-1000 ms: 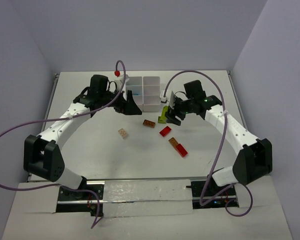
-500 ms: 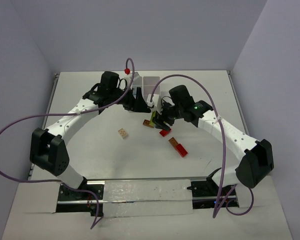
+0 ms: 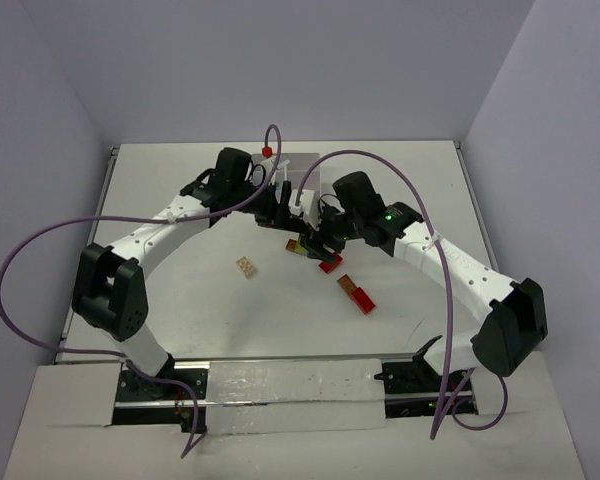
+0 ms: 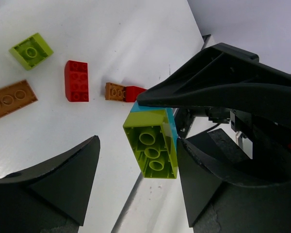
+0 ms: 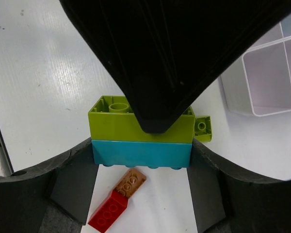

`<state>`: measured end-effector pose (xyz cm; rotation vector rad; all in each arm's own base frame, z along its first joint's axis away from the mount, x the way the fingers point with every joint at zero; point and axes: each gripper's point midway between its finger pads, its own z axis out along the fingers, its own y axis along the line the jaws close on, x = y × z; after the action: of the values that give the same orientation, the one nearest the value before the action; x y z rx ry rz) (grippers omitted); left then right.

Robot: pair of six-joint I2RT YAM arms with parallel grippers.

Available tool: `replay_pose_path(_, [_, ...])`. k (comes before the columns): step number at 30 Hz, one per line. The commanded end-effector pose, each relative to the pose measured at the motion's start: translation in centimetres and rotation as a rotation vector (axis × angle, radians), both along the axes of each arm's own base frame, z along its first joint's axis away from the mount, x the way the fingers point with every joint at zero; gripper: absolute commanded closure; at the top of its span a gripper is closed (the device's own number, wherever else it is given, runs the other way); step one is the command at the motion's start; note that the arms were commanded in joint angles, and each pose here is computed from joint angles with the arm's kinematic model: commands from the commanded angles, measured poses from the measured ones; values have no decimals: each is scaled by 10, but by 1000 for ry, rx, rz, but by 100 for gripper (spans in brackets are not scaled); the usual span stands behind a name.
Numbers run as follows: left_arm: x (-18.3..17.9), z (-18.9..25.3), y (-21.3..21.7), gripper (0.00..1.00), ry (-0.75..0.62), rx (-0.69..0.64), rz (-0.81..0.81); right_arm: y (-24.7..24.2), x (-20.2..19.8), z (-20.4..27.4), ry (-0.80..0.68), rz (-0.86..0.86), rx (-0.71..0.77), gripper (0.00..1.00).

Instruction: Sort the legos into containers by color

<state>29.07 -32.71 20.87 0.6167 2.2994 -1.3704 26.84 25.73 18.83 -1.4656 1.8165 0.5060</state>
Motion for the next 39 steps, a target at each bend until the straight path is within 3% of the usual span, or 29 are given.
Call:
replay_pose_path(1, [-5,26,-11,28,-7,-79,-48,10,7,37,-82,-1,66,71])
replay_pose_path(14, [-13,32,-17,52,51,-143,-86,15,9,37,-93,-2,62,72])
replay_pose_path(24, [-10,29,-18,54,69,-139,-70,17,10,41,-105,0,59,74])
replay_pose_path(35, [-15,30,-18,44,72,-148,-85,20,9,39,-105,13,49,75])
replay_pose_path(39, [-15,31,-18,46,67,-149,-86,20,9,39,-108,15,48,75])
